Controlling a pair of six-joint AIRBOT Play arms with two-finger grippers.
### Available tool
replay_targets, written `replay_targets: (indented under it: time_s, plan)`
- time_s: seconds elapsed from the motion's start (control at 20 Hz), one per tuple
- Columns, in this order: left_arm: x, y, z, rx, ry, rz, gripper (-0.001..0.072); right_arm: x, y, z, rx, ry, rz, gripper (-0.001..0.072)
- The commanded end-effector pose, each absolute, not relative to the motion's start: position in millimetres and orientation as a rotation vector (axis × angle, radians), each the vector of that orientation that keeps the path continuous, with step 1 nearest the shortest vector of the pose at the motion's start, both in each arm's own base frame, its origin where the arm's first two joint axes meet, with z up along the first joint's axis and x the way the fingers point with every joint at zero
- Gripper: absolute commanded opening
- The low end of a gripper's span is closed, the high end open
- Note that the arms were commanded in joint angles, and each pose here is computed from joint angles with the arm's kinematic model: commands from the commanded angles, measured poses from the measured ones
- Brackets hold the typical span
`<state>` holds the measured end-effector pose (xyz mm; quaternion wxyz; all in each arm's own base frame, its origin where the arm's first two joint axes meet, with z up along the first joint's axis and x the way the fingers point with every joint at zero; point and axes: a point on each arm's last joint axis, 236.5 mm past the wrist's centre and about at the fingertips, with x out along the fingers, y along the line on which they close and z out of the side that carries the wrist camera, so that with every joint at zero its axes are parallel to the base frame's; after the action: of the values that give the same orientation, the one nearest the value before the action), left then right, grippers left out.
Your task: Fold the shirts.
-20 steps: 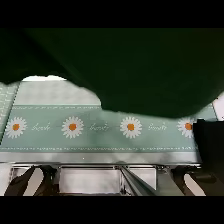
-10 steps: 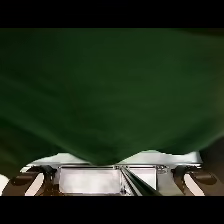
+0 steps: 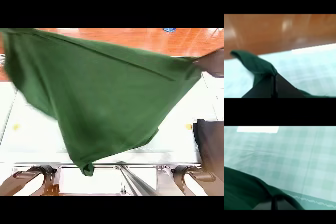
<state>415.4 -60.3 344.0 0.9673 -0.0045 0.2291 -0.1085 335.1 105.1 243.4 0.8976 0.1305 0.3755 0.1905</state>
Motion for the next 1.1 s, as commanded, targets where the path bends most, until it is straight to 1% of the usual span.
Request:
replay_targets:
  time_s: [0.0, 0.15, 0.25, 0.35, 0.5, 0.55, 0.6, 0.65, 0.7, 0.75, 0.9, 1.05]
  plan:
    - [509, -62, 250, -0.09, 0.589, -0.179, 0.0022, 408, 108, 162, 0.334, 0.858, 0.378, 0.0018]
    - [557, -62, 181, -0.147, 0.662, -0.146, 0.0023, 464, 104, 99, 0.386, 0.912, 0.329, 0.0018]
    - [575, -61, 136, -0.192, 0.725, -0.121, 0.0023, 501, 101, 67, 0.408, 0.923, 0.296, 0.0019]
    - [581, -62, 93, -0.242, 0.81, -0.095, 0.0022, 535, 100, 47, 0.434, 0.922, 0.278, 0.0019]
    - [574, -87, 42, -0.363, 0.955, -0.143, 0.0024, 569, 101, 23, 0.515, 0.944, 0.241, 0.0019]
    - [570, -98, 32, -0.413, 0.998, -0.168, 0.0037, 576, 101, 19, 0.545, 0.948, 0.227, 0.0021]
    - [566, -105, 25, -0.445, 1.031, -0.185, 0.0173, 581, 101, 18, 0.574, 0.947, 0.214, 0.0127]
    - [562, -105, 22, -0.452, 1.054, -0.188, 0.0354, 583, 99, 20, 0.599, 0.946, 0.202, 0.0336]
    - [557, -99, 22, -0.451, 1.08, -0.185, 0.0423, 583, 93, 27, 0.606, 0.948, 0.201, 0.0414]
    - [549, -87, 26, -0.453, 1.12, -0.179, 0.0469, 578, 82, 36, 0.603, 0.965, 0.203, 0.0414]
    - [514, -20, 42, -0.484, 1.247, -0.125, 0.0469, 541, 23, 80, 0.601, 1.024, 0.183, 0.0414]
    - [467, 37, 57, -0.515, 1.333, -0.079, 0.0469, 477, -50, 102, 0.52, 1.127, 0.045, 0.0413]
